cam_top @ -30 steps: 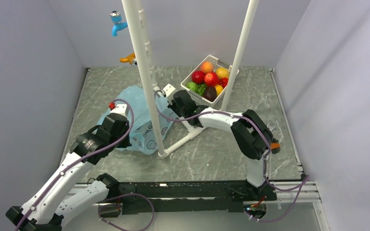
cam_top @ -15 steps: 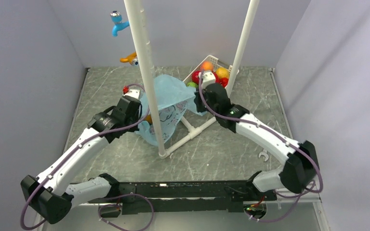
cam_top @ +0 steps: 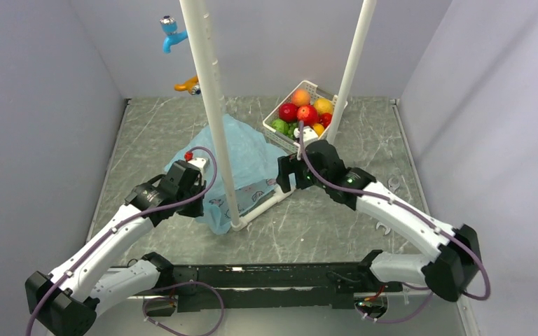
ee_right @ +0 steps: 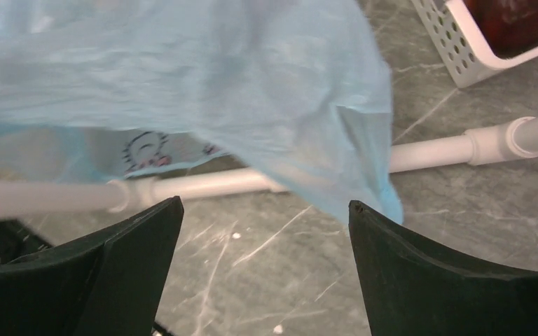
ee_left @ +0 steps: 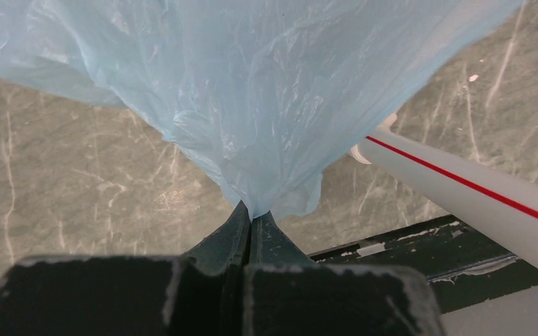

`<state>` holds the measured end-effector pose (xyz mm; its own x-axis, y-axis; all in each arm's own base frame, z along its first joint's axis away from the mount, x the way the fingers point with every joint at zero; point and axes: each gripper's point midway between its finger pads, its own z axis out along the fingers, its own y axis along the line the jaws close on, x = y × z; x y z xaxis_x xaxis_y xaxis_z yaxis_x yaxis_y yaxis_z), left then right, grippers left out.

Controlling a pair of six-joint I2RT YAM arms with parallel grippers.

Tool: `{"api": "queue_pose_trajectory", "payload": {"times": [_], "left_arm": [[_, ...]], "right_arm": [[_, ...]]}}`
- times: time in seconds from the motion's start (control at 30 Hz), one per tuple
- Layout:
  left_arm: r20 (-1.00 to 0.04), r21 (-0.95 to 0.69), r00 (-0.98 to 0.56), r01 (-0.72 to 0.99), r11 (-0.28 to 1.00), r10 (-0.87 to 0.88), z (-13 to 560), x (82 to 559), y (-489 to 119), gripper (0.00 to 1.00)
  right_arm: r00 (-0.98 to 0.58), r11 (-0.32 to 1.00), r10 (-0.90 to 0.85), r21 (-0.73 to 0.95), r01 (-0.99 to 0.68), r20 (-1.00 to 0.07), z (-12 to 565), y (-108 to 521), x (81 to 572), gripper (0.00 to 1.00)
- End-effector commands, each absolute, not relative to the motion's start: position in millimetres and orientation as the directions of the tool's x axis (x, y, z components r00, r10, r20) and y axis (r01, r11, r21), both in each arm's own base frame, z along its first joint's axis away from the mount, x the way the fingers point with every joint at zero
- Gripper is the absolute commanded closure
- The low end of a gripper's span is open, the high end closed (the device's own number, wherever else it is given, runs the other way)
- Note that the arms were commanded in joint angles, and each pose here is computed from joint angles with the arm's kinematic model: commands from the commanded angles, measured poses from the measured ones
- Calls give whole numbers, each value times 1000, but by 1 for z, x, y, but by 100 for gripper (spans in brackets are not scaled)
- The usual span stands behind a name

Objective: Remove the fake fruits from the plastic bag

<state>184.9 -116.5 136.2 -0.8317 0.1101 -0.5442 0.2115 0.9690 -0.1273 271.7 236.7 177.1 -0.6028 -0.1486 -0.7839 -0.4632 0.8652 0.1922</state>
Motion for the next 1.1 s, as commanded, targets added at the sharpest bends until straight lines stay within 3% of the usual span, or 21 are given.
{"api": "queue_pose_trajectory", "payload": {"times": [0.0, 0.1, 0.17, 0.27, 0.37, 0.47, 0.53, 0.63, 0.7, 0.87, 1.07], "left_arm": [[-588, -204, -805, 242, 949, 79, 151, 190, -132, 100], [-582, -194, -809, 236, 952, 82, 150, 189, -129, 100], [-580, -198, -811, 239, 951, 83, 150, 187, -130, 100], [-582, -206, -809, 239, 949, 77, 153, 187, -131, 100], [-585, -214, -808, 239, 947, 72, 157, 186, -132, 100], [-583, -230, -810, 238, 944, 62, 159, 185, -134, 98], [-579, -240, -814, 229, 943, 50, 160, 185, -135, 86], [-576, -257, -817, 220, 941, 33, 164, 184, -137, 51], [-582, -275, -813, 230, 934, 29, 172, 180, -138, 39], [-654, -285, -756, 209, 935, -30, 216, 170, -122, 21], [-705, -293, -701, 146, 945, -110, 251, 176, -102, 14]], "right_arm": [[-527, 783, -124, 244, -572, -840, 225, 248, 237, 8], [-494, 684, -86, 309, -661, -865, 237, 266, 212, 8], [-489, 607, -33, 371, -703, -872, 239, 281, 202, 13], [-502, 526, 13, 433, -732, -865, 222, 301, 193, 29], [-499, 517, 45, 447, -730, -865, 196, 316, 196, 55], [-471, 529, 72, 434, -730, -879, 178, 330, 205, 66], [-438, 524, 81, 413, -745, -895, 168, 341, 212, 69], [-391, 519, 106, 386, -762, -914, 157, 355, 222, 71], [-348, 518, 122, 359, -776, -929, 154, 366, 231, 71], [-337, 540, 124, 348, -766, -933, 136, 387, 249, 72], [-319, 551, 95, 317, -772, -943, 123, 407, 263, 72]]}}
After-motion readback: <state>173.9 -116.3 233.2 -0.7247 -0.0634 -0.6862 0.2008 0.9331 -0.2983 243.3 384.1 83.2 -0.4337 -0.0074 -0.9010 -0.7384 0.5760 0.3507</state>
